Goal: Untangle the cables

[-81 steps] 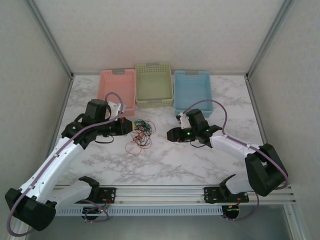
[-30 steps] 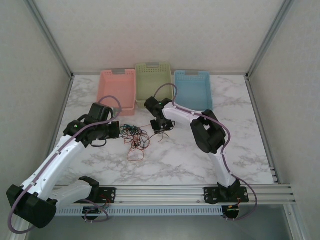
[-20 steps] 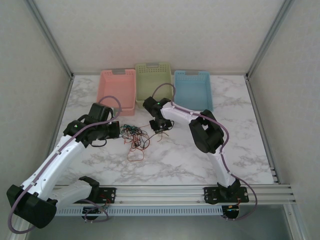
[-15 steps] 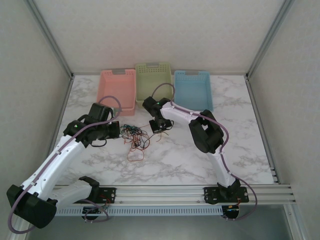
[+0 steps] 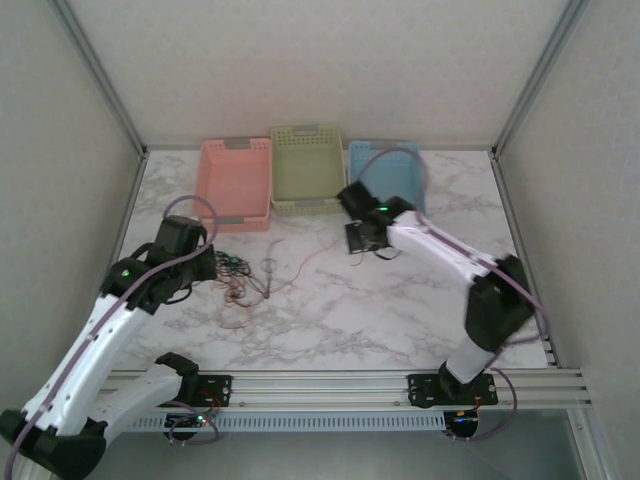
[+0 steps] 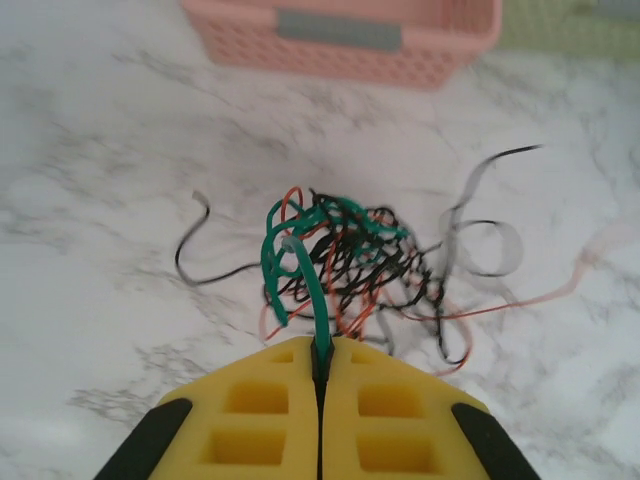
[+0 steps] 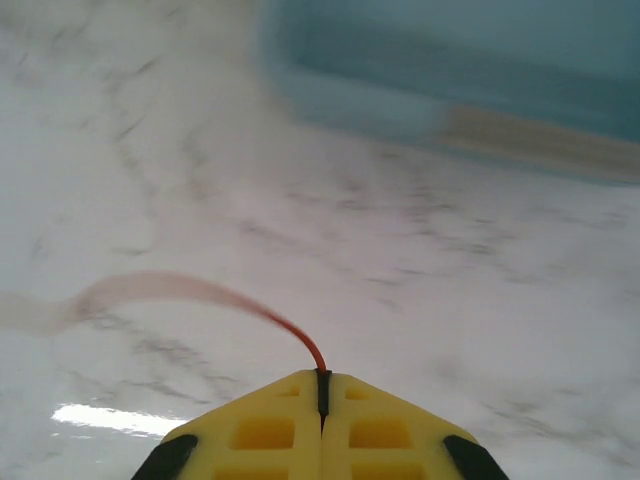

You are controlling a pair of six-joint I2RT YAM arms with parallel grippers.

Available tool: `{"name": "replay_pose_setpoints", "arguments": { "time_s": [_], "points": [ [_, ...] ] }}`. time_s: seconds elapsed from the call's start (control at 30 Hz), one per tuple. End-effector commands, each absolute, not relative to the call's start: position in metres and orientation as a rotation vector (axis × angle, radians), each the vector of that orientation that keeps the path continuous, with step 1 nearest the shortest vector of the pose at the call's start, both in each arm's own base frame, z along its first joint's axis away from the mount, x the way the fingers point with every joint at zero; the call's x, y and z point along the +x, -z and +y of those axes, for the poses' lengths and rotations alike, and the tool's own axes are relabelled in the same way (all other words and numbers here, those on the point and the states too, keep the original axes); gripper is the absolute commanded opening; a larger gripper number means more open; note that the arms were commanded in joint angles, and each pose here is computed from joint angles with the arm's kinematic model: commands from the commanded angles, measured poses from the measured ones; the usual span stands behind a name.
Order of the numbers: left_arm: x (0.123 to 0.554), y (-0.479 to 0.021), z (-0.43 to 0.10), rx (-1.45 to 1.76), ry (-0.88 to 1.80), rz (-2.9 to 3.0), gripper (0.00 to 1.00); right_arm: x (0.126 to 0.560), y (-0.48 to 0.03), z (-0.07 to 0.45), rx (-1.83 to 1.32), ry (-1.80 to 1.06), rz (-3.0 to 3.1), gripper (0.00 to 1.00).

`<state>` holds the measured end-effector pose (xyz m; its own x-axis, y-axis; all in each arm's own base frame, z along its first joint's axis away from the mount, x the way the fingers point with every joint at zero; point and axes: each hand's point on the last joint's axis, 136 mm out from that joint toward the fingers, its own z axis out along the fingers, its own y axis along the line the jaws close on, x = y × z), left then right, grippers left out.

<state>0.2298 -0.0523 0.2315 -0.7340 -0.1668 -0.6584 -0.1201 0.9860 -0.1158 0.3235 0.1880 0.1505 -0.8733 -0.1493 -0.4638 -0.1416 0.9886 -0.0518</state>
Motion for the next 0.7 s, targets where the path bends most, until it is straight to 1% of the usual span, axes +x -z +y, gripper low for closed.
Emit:
{"name": "replay_pose_setpoints", "arguments": {
  "time_s": [0.0,0.07,0.3,0.5,0.67],
  "points": [
    [0.22,-0.266,-0.012,-0.351,-0.052,2.26,0.0,0.312,-0.158,0.122,0.028,0.148,2.608,0.0],
    [0.217,-0.272,-0.004,-0.384,-0.068,2.229,0.0,0.305,-0.159,0.089,0.157,0.152,2.592,0.0],
    [0.22,-0.265,-0.005,-0.402,-0.059,2.238,0.0,0.291,-0.149,0.012,0.492,0.185,2.556,0.0],
    [0.213,-0.273,0.014,-0.449,-0.159,2.211,0.0,0.288,-0.135,-0.019,0.795,0.005,2.528,0.0],
    [0.204,-0.275,0.035,-0.509,-0.274,2.201,0.0,0.278,-0.116,-0.046,1.012,-0.044,2.503,0.0]
  ]
}}
